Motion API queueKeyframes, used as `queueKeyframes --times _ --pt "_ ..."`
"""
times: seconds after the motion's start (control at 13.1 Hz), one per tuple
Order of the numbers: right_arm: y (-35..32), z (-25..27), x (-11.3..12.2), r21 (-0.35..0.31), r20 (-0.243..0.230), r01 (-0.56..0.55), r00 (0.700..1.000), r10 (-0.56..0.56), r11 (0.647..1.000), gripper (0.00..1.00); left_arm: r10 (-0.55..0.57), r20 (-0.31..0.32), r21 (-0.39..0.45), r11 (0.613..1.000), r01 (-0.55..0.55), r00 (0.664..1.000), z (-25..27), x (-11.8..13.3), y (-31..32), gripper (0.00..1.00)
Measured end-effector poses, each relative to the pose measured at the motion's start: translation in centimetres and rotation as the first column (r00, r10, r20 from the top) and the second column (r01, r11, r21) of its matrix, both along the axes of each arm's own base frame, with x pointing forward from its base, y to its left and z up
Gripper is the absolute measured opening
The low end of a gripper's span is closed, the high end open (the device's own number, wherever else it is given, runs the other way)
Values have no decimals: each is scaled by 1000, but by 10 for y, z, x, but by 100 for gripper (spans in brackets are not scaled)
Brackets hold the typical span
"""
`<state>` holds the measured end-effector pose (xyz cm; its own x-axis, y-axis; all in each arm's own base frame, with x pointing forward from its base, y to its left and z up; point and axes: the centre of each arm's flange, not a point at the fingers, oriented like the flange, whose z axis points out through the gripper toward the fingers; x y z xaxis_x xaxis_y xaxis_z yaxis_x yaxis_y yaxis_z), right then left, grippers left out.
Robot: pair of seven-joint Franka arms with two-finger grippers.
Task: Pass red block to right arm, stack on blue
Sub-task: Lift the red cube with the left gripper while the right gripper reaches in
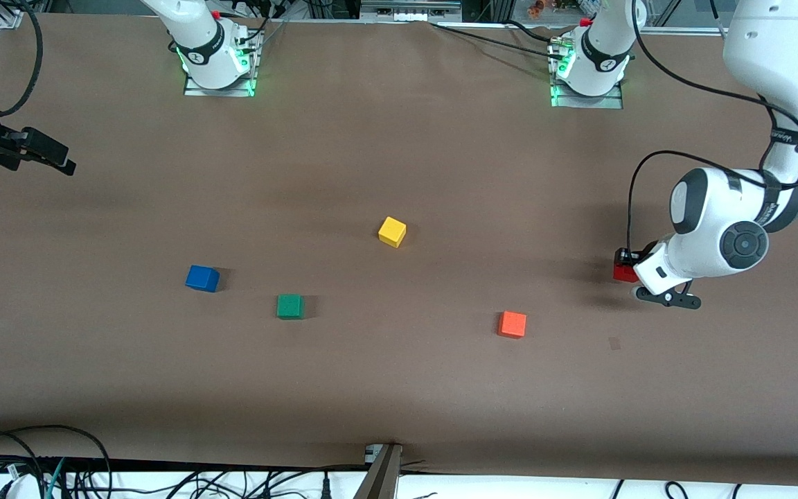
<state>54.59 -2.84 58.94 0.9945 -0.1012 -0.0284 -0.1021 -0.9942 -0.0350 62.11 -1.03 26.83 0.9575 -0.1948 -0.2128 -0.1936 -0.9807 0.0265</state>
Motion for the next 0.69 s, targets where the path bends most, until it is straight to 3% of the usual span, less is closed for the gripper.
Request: queueKeyframes --times 0.23,0.46,0.69 --pt "-8 0 -1 1 0 15 1000 -15 1000 100 -43 -32 -2 999 43 999 66 12 -19 56" --pt "-15 0 -1 1 -2 28 1000 -28 1000 100 -86 -15 -12 996 86 996 115 14 -39 56" --pt "-14 -4 -6 9 -45 24 999 -24 1000 100 -169 30 -126 977 172 985 153 4 -86 56"
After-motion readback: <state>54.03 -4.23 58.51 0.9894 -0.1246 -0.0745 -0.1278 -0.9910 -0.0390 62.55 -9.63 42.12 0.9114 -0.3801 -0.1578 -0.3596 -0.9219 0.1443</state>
